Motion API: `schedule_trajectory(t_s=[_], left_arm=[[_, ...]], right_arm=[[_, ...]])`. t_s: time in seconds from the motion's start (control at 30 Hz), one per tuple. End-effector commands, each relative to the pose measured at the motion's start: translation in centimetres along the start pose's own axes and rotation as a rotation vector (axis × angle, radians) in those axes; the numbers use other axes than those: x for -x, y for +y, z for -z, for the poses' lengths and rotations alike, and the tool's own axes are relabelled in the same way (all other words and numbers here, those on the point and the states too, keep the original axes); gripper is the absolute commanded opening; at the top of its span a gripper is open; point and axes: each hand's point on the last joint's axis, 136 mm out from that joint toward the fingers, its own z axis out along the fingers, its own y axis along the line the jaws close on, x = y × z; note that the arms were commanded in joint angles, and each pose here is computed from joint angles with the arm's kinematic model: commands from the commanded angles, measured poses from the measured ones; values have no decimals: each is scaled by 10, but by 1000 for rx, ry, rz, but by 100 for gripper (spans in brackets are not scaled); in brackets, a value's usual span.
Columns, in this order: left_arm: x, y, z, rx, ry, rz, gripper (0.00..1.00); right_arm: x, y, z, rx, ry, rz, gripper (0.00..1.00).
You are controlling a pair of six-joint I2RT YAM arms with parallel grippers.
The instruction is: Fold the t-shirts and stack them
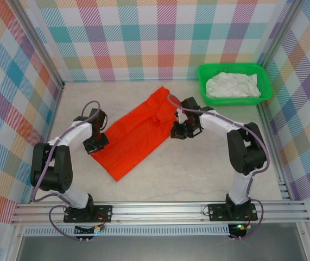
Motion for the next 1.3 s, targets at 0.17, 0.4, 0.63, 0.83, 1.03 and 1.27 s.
schedule_trajectory(t_s=[0.17,0.4,0.63,0.83,1.03,1.27], left_arm=[[-36,11,-34,68,76,15,0],[-49,7,-50,87,115,-3,0],[-72,-4,-52,68,130,-29,0],[-109,-17,-44,25,122,-65,1],[-145,-30,-40,-37,127,-77,2],[-181,-51,-34,-95,123,-88,3]], right_arm=[[18,29,-13,45,10,22,9],[48,26,-22,-19,-14,-3,13],[76,-1,-35,-150,-29,-56,14],[91,-28,-44,-205,-1,-81,16],[108,-42,-56,-217,25,-75,17],[137,-50,-63,-212,45,-30,18]])
